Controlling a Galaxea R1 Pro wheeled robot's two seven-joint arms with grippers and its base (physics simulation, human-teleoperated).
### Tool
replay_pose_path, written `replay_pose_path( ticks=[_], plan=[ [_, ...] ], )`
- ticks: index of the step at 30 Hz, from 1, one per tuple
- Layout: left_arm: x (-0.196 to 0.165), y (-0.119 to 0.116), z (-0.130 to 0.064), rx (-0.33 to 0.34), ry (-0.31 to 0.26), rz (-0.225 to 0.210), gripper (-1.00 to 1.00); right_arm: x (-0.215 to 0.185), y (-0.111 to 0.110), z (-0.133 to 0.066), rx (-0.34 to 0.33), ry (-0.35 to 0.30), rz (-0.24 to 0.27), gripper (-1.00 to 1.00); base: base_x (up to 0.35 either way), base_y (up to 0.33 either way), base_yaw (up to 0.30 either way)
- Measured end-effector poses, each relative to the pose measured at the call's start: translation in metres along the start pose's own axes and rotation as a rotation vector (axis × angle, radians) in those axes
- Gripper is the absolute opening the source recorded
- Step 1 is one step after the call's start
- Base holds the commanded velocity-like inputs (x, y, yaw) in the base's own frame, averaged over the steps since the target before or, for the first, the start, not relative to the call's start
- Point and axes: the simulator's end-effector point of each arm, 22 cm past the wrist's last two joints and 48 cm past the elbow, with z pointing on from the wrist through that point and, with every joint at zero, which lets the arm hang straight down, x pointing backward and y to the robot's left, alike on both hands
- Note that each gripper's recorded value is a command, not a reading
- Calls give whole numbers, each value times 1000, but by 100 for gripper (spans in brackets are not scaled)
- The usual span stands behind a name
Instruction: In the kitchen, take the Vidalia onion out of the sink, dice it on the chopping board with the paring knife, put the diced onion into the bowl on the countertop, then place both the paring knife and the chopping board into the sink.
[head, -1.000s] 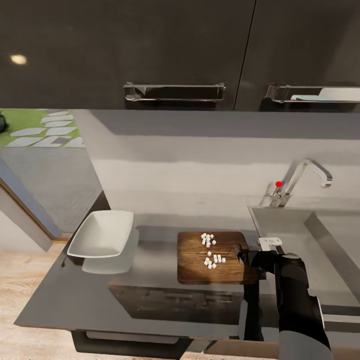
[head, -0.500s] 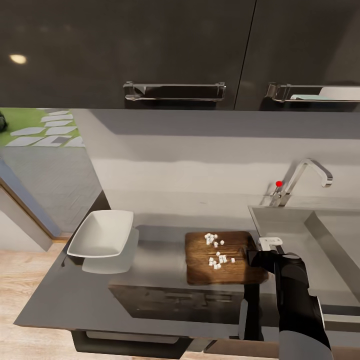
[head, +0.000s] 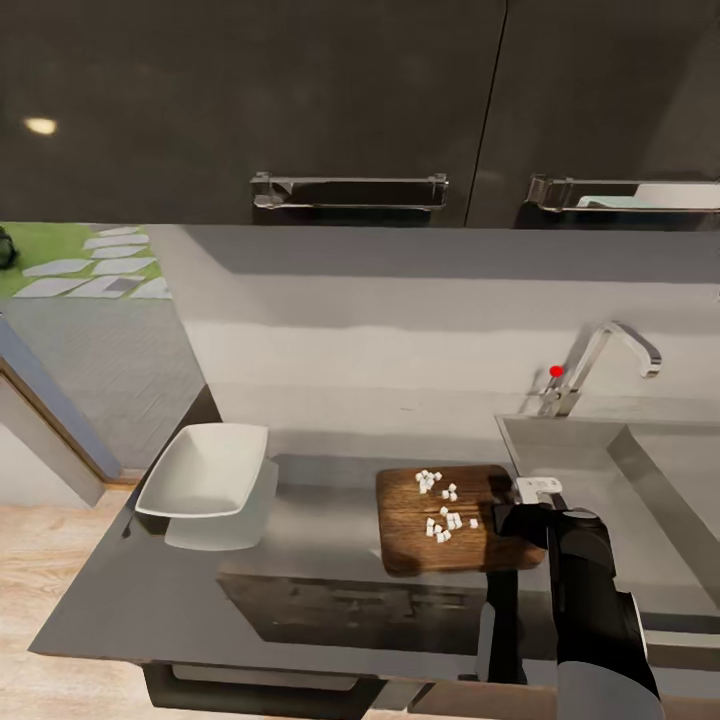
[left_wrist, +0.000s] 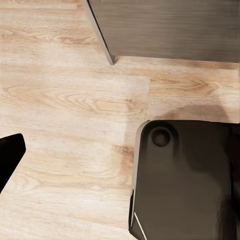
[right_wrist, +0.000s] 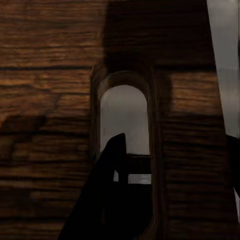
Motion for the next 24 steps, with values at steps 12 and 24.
replay_pose_path(
  ticks=[12,24],
  plan=[
    [-4,0,3,0,-19,-3,100,-8,2,-7,-6,-20,3,-100,0,0,0],
    [-9,-1,6,-1,-36,-7,100,-16,2,-14,-6,-38,2,-100,0,150,0]
  ],
)
